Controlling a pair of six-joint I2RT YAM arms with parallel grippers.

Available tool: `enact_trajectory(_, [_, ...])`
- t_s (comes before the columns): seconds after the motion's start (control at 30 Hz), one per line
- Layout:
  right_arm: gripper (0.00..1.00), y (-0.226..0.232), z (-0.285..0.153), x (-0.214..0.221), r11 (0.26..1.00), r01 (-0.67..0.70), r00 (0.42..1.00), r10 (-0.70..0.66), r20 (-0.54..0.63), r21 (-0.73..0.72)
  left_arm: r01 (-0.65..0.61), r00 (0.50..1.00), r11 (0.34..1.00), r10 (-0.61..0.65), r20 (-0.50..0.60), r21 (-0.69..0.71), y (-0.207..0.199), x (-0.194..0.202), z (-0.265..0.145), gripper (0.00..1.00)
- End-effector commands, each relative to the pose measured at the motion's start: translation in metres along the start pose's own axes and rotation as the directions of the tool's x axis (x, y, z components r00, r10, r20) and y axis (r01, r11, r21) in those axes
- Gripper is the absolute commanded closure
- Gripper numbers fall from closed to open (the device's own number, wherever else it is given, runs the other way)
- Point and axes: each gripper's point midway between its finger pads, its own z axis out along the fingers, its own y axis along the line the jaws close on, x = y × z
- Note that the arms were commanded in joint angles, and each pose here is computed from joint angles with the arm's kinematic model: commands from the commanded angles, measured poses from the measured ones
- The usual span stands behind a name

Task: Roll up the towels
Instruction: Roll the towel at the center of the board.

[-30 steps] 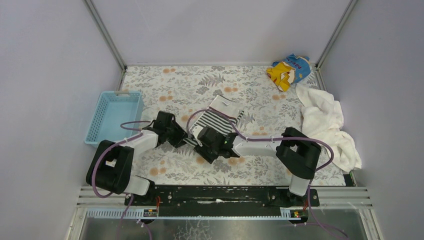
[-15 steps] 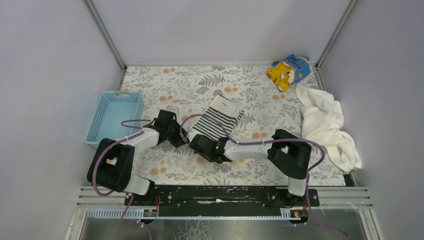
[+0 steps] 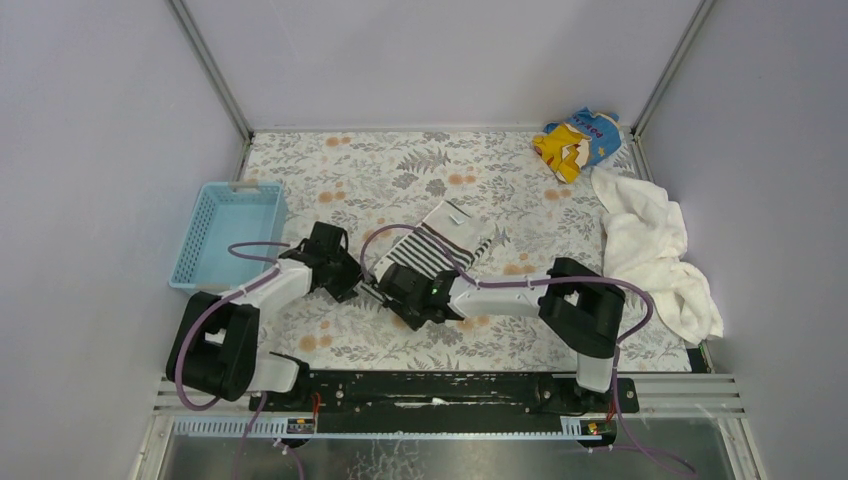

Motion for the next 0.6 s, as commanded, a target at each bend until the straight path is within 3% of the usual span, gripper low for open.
enact_trajectory(0.0, [1.0, 0.031, -0.011, 0.012, 0.964, -0.157, 0.985, 0.138, -0.102, -0.217, -0.016, 0.999, 0.993, 0.021, 0.037, -0.115, 0.028, -0.006, -0.004, 0.51])
enact_trajectory(0.13, [1.0, 0.022, -0.016, 0.007, 0.903, -0.294, 0.956, 0.276, -0.102, -0.314, -0.017, 0.998, 0.998, 0.021, 0.056, -0.064, 0.015, -0.011, -0.017, 0.46])
enact_trajectory(0.33, [1.0, 0.016, -0.023, 0.0, 0.745, -0.459, 0.879, 0.461, -0.124, -0.485, -0.034, 0.995, 0.999, 0.032, 0.096, 0.023, -0.003, -0.016, -0.043, 0.26])
enact_trajectory(0.57, [1.0, 0.008, -0.023, -0.004, 0.529, -0.583, 0.767, 0.609, -0.202, -0.617, -0.058, 0.998, 0.994, 0.055, 0.037, 0.092, -0.011, 0.0, -0.052, 0.22])
